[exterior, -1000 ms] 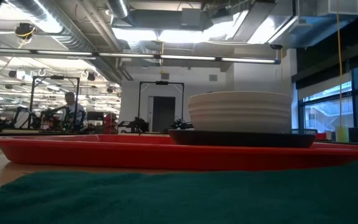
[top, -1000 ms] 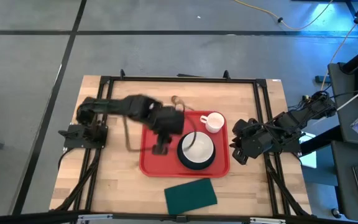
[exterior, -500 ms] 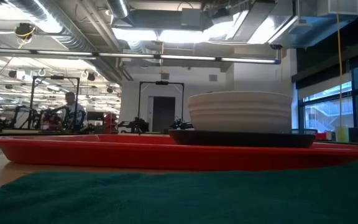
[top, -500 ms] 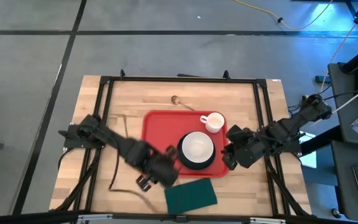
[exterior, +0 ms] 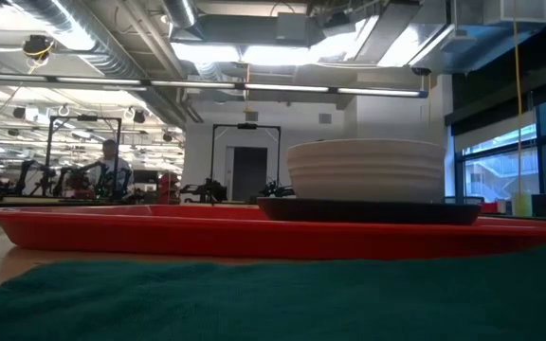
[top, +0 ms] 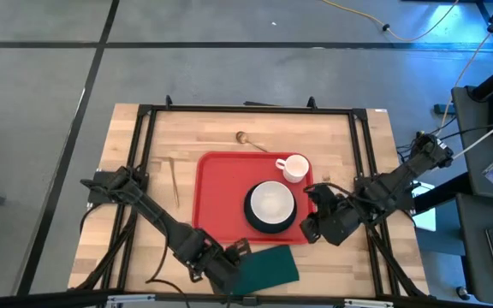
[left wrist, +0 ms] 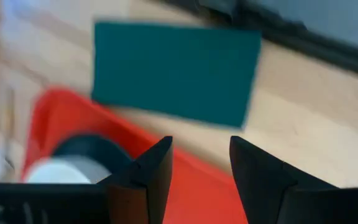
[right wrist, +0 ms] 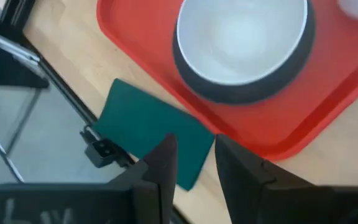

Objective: Set up tray
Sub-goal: Put the dark green napkin on the orange tray to the left of the black plate

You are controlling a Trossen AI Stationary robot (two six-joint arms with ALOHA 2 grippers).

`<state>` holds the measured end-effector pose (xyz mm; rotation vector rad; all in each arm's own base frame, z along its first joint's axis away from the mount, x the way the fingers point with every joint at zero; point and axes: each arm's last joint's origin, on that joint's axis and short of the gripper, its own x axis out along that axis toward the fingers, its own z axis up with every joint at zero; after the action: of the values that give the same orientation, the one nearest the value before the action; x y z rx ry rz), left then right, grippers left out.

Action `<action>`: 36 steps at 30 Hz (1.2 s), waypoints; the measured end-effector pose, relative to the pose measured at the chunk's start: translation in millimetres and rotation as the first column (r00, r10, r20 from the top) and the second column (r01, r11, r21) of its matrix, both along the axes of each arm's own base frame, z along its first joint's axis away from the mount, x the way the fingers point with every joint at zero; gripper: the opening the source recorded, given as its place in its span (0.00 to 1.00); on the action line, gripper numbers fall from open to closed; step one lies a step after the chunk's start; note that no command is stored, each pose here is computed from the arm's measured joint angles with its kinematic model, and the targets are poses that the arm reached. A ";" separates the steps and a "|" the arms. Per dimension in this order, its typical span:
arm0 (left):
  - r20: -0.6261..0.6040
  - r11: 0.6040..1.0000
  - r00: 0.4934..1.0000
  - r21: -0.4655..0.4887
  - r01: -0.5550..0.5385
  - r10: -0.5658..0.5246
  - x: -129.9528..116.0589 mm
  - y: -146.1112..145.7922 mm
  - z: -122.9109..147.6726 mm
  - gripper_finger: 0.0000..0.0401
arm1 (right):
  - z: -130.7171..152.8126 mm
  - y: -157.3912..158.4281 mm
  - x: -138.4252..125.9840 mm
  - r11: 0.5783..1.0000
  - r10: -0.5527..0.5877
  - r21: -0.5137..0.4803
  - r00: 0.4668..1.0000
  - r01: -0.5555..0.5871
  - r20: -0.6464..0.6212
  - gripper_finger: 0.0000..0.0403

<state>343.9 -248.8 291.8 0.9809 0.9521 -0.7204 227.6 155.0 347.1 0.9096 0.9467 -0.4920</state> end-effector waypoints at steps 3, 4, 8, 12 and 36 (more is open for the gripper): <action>0.039 1.000 0.999 -0.010 0.018 -0.018 4.3 -4.2 -11.2 0.38 | -2.9 8.7 -2.6 0.996 -0.068 0.057 0.998 0.069 -0.015 0.28; 0.066 0.999 0.998 -0.038 0.013 -0.010 7.0 -6.4 -13.5 0.38 | -4.4 12.0 -3.1 0.993 -0.087 0.073 0.996 0.088 -0.023 0.28; 0.124 0.990 0.991 -0.139 -0.039 0.057 16.5 -8.2 -26.2 0.36 | -12.6 28.1 -5.6 0.990 -0.105 0.094 0.993 0.110 -0.050 0.28; 0.160 0.980 0.983 -0.193 -0.055 0.087 22.1 -8.1 -41.9 0.32 | -21.3 40.9 -6.4 0.985 -0.129 0.104 0.989 0.136 -0.076 0.28; -0.029 0.890 0.961 -0.372 -0.264 0.273 4.3 12.8 -140.1 0.00 | -83.6 95.4 30.3 0.972 -0.152 0.161 0.982 0.169 -0.115 0.28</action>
<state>348.1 -236.0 151.7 0.5083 0.8674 -0.6222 257.9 250.5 263.5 1.1302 1.0238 -0.6069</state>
